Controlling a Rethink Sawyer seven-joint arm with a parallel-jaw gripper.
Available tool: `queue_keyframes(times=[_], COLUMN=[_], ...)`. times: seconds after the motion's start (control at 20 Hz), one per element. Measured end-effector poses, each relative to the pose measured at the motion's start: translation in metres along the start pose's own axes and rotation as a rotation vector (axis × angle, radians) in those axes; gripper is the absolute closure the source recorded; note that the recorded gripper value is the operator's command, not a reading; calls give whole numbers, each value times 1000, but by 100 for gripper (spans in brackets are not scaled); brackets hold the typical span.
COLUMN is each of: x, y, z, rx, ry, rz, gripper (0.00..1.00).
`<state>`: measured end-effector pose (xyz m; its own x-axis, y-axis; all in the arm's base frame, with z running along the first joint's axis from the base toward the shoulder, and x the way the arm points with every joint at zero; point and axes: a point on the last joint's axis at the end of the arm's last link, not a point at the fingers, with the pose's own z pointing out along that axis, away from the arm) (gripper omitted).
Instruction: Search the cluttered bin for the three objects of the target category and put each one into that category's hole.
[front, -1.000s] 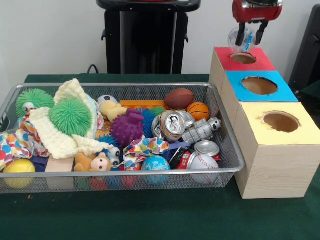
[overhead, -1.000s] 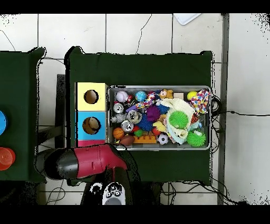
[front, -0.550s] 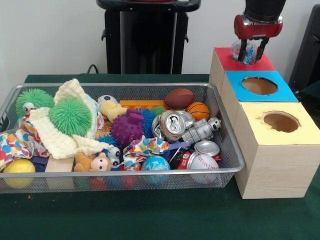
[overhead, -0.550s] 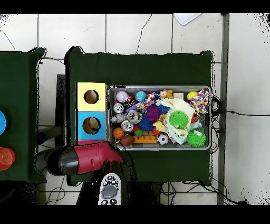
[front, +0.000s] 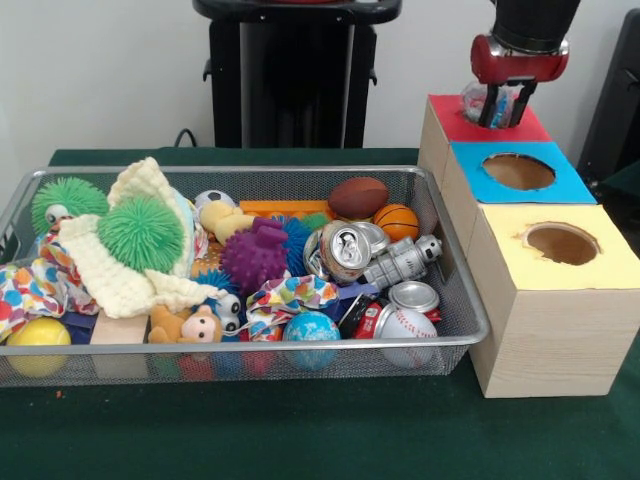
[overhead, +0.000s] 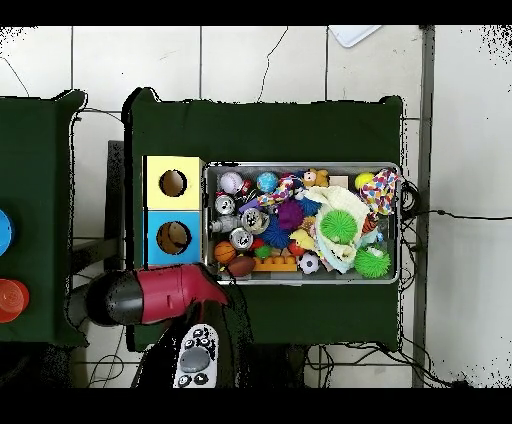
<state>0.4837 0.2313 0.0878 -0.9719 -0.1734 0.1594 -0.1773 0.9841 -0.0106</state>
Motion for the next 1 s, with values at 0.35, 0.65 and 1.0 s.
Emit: queue_keyframes(times=[0.35,0.65,1.0], x=[-20,-38,-45], y=[-4,-15,-22], z=[-6,-22,-47], rx=[20,34,41], ry=[68,45,13], rz=[5,21,34], gripper=[100,100,100])
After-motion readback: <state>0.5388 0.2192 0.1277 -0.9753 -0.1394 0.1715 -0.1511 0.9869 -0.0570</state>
